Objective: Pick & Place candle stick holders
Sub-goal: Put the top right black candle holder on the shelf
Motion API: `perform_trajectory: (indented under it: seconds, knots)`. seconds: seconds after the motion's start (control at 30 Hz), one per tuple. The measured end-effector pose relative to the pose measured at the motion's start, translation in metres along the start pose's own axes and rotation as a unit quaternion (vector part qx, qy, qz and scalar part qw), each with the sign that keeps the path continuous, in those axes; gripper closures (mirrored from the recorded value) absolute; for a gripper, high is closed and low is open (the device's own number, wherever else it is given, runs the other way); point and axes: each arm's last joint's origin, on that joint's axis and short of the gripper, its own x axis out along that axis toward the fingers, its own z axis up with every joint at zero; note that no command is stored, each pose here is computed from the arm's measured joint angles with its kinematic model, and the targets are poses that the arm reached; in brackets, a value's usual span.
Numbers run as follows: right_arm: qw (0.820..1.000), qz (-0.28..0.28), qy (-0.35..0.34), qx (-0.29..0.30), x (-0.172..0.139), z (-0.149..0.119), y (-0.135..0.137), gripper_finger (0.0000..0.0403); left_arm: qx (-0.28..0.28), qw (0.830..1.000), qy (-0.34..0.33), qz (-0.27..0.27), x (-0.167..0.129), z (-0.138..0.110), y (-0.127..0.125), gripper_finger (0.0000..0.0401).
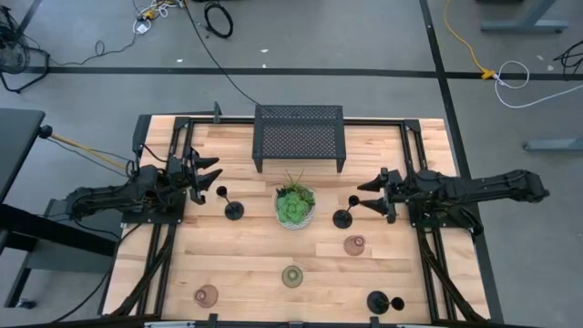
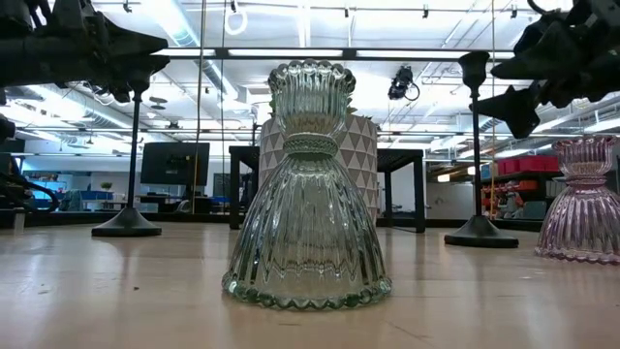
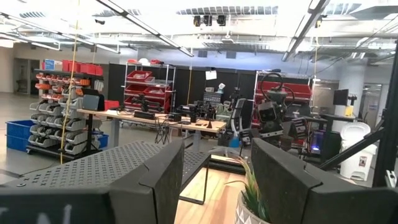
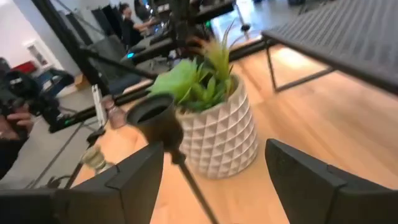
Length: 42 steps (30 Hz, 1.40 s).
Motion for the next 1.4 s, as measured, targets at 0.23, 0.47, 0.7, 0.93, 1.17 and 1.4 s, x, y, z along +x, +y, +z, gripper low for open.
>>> perform_trajectory:
  seconds: [0.23,0.47,0.7,0.93,1.17,1.4]
  knots:
    - [0.999,0.035,0.013,0.003,0.002,-0.002,0.006,0.0122,0.001,1.000,0.000,0.000,0.000,0.000,0.000,0.0211]
    - [1.000,0.022,0.013,0.005,0.002,-0.005,0.010,0.0122,0.003,1.000,0.000,0.000,0.000,0.000,0.000,0.0211]
    - [0.999,-0.011,0.034,0.014,0.010,-0.012,0.012,0.0122,0.001,1.000,0.000,0.000,0.000,0.000,0.000,0.0211]
    - [0.999,-0.029,0.040,0.007,0.022,-0.018,0.017,0.0122,0.000,1.000,0.000,0.000,0.000,0.000,0.000,0.0211]
    - [0.998,-0.029,0.054,0.007,0.033,-0.025,0.020,0.0122,-0.001,1.000,0.000,0.000,0.000,0.000,0.000,0.0211]
    - [0.997,-0.042,0.061,-0.002,0.041,-0.031,0.020,0.0122,0.000,1.000,0.000,0.000,0.000,0.000,0.000,0.0211]
